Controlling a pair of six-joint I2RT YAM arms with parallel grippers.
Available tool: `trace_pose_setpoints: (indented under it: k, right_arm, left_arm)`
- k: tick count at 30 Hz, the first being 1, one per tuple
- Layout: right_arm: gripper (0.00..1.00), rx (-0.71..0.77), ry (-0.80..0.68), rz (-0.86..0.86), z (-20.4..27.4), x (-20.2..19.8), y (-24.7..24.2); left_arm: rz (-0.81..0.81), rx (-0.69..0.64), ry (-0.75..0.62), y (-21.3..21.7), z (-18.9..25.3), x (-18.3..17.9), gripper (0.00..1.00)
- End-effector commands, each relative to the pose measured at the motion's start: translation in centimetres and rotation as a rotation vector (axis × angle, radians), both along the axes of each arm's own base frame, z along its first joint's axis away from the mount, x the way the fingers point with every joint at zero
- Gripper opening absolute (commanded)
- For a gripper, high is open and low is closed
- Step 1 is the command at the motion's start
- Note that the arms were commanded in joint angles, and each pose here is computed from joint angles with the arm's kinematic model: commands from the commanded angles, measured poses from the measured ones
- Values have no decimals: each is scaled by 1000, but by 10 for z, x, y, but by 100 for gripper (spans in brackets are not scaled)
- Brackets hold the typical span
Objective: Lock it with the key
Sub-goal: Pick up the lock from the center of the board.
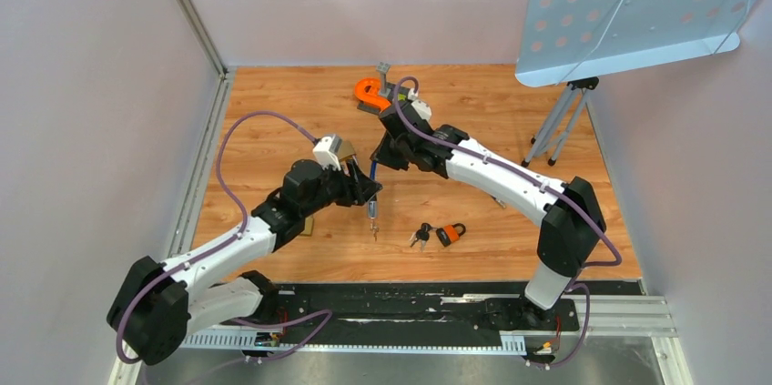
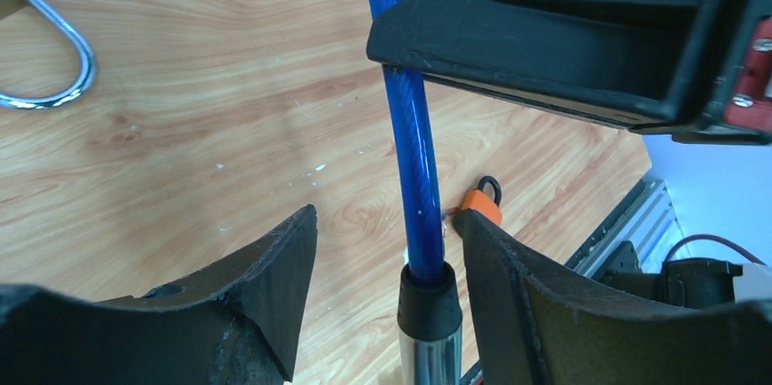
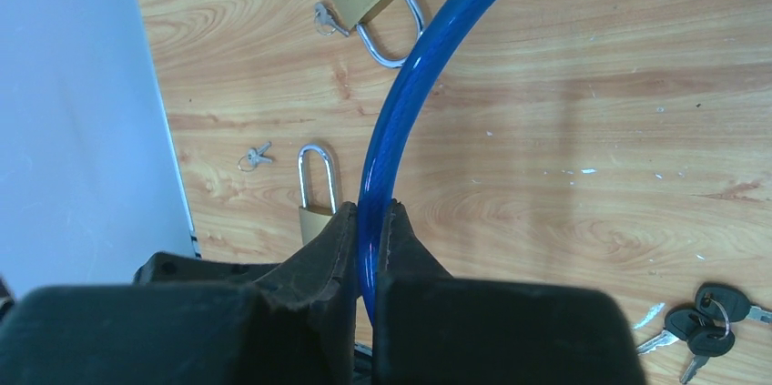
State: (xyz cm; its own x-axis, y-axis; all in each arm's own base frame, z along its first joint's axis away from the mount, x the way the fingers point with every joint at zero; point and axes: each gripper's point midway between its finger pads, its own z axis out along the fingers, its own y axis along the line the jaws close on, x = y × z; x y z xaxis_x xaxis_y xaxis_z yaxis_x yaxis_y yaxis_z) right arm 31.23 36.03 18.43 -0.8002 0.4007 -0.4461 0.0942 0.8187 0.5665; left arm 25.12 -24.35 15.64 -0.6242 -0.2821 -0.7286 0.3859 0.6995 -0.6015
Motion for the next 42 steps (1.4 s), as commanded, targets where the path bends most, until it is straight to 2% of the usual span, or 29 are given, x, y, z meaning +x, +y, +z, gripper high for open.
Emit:
trace_pose_setpoints:
  k: [1, 5, 11, 15, 18, 20, 21, 26, 27, 28, 32, 37, 42]
  right_arm:
    - [0, 110, -96, 37, 44, 2, 8]
    - [0, 123, -95, 42, 46, 2, 8]
    - [0, 130, -84, 49, 43, 3, 7]
    - [0, 127, -74, 47, 38, 4, 5]
    - [0, 122, -65, 44, 33, 5, 3]
    - [4, 117, -62, 41, 30, 6, 0]
    - [10, 112, -61, 39, 29, 6, -2]
    - [56, 72, -83, 39, 21, 10, -16]
    - [62, 52, -95, 41, 19, 11, -21]
    - [65, 29, -111, 45, 18, 12, -27]
    - [66, -68, -186, 36, 11, 25, -60]
    - [72, -233, -359, 106, -5, 31, -108]
    - [78, -399, -316, 129, -52, 43, -159]
  left_arm:
    - [-87, -57, -85, -20, 33, 8, 65]
    - [-109, -56, -72, -25, 29, 9, 58]
    - [-108, -61, -78, -26, 30, 11, 40]
    - [-103, -44, -74, -24, 26, 12, 21]
    - [-103, -29, -76, -23, 24, 12, 1]
    - [-101, -11, -81, -21, 22, 13, 0]
    - [-100, -6, -84, -20, 22, 14, 0]
    - [-90, 48, -101, -15, 20, 16, 0]
    - [-90, 60, -107, -14, 20, 17, 0]
    - [-84, 71, -105, -12, 19, 17, 0]
    - [-66, 121, -104, -5, 16, 19, 0]
    - [-40, 188, -92, 7, 17, 18, 0]
    - [11, 251, -64, 23, 15, 17, 0]
